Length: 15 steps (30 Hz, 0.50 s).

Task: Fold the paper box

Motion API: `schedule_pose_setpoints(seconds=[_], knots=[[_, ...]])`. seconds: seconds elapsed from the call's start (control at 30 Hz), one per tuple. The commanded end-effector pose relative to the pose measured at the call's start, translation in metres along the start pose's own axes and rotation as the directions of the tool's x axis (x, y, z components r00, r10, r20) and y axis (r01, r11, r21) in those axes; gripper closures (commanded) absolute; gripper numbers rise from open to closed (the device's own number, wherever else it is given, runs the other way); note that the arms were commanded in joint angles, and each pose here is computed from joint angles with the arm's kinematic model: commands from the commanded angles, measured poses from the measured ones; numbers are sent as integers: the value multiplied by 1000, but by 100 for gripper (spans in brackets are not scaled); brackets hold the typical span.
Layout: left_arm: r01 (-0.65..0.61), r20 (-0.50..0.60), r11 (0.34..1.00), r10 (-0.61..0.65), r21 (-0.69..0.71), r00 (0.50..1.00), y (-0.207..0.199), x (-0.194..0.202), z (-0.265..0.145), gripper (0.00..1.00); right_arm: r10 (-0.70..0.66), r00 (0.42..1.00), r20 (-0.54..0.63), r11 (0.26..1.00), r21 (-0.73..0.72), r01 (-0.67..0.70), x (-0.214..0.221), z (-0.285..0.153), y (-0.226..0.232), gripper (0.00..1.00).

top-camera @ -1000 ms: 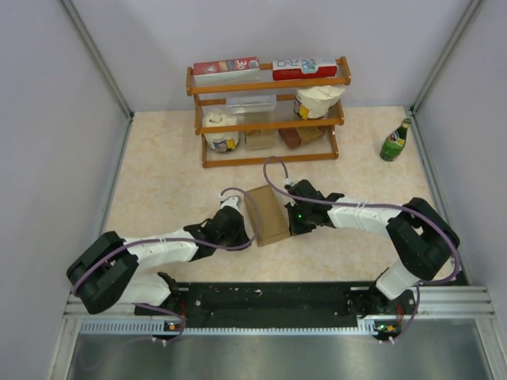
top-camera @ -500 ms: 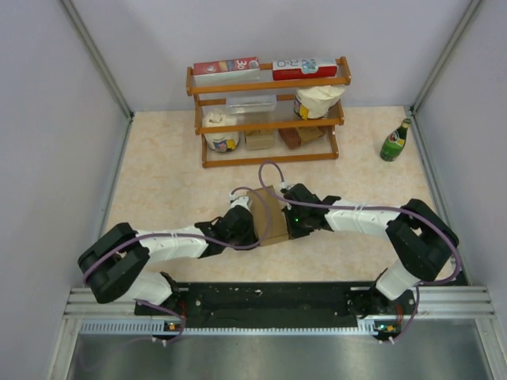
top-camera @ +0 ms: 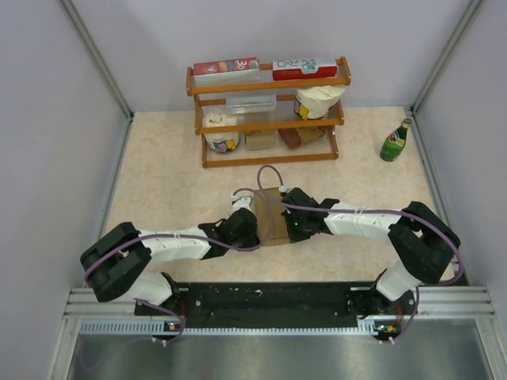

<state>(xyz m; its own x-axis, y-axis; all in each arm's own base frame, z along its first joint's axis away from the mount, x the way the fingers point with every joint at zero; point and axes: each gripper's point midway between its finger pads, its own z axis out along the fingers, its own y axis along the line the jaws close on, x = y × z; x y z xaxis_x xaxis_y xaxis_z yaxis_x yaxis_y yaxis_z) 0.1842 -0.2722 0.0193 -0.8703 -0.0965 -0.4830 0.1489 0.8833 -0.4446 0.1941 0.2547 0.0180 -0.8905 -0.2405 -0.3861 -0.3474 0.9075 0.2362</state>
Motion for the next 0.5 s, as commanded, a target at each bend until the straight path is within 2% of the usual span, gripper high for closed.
schedule_pose_setpoints(seconds=[0.0, 0.13, 0.23, 0.27, 0.47], knots=[[-1, -115, 998, 8, 59, 993, -15, 40, -2, 100, -32, 997, -74, 983, -184, 18, 29, -9, 51, 100], [9, -133, 1000, -10, -4, 991, 8, 57, -15, 100, -4, 997, -81, 991, -135, -7, 45, -13, 35, 100], [18, -88, 997, -25, -70, 996, 31, 54, -27, 100, 9, 1000, -21, 1000, -1, -9, 42, -21, 3, 100], [19, -63, 996, -24, -85, 998, 34, 49, -30, 100, 17, 1000, 8, 999, 39, -18, 36, -23, -9, 100], [-4, 91, 992, 16, -129, 996, 41, -7, -38, 100, 101, 981, 163, 991, 75, -115, -21, -38, -51, 99]])
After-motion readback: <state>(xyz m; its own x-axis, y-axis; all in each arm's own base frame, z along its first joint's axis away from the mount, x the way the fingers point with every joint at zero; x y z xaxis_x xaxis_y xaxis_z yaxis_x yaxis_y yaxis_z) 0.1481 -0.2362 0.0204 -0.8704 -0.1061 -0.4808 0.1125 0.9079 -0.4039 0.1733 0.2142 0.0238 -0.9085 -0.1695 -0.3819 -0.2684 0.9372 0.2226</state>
